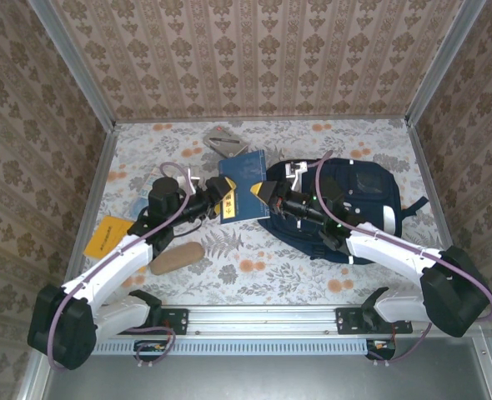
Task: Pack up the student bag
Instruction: Pass the book.
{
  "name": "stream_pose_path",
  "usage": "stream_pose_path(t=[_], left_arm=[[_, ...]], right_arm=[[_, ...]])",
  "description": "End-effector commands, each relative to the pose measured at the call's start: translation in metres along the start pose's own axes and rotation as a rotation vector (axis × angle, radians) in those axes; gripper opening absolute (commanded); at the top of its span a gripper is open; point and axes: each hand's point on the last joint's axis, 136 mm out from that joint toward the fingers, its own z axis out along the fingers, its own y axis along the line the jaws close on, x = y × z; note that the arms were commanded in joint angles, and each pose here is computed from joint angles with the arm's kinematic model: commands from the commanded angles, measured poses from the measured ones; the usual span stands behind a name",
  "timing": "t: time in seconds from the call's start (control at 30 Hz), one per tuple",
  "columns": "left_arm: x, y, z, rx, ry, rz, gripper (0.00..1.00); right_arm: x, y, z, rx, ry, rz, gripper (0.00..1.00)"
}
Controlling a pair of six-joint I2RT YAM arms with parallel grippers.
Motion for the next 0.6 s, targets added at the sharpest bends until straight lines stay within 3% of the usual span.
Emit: stream_pose_path(t=[0.0, 0.33, 0.53, 0.57], left_arm=[[0.000, -0.003, 0.000, 0.008, 0.019, -0.003, 0.72], [-0.004, -0.047, -0.005, 0.195, 0.049, -0.024, 0.40], [-0.015, -0.059, -0.017, 0.201, 0.016, -0.001, 0.03], [-0.016, -0.060, -0.018, 0.194, 0.014, 0.010, 0.00]], right_arm=[[-0.007, 0.024, 0.000, -0.091, -0.025, -0.034, 0.00], [-0.008, 0.008, 0.009, -0.070, -0.003, -0.013, 0.00], [-0.009, -0.008, 0.012, -0.032, 0.015, -0.001, 0.00], [-0.009, -0.011, 0.013, -0.021, 0.021, -0.001, 0.04]])
